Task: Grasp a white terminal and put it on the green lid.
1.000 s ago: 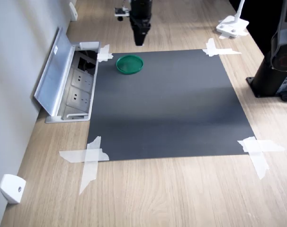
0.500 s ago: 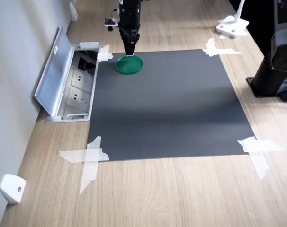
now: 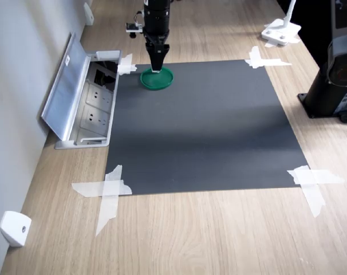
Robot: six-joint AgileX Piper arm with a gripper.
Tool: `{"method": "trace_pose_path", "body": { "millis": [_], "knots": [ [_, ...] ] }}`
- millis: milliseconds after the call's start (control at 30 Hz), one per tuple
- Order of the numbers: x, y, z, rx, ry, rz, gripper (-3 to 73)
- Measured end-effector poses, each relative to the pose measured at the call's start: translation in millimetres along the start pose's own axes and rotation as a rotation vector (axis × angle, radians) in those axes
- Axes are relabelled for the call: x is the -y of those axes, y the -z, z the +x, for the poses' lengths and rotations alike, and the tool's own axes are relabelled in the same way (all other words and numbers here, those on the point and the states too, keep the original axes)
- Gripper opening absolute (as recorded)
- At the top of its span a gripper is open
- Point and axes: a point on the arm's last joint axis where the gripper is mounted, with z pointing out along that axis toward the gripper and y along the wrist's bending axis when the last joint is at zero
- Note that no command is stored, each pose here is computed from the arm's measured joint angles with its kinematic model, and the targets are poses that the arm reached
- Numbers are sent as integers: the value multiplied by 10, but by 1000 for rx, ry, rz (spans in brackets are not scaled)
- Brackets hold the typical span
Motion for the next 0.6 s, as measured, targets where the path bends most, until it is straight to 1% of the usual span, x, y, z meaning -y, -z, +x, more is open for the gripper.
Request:
{"method": "trace_pose_path", "body": {
  "millis": [133,233,300,367,500,533,600],
  "knots": [
    [-6,198,-2,38,3,22,546],
    [-21,423,14,73,10,44,497],
    [-45,565,47,88,9,50,422],
    [-78,697,102,109,7,59,327],
    [-163,917,262,136,3,71,94],
    [-191,977,316,147,1,76,54],
    [-252,1122,430,186,-15,89,14]
  ]
}}
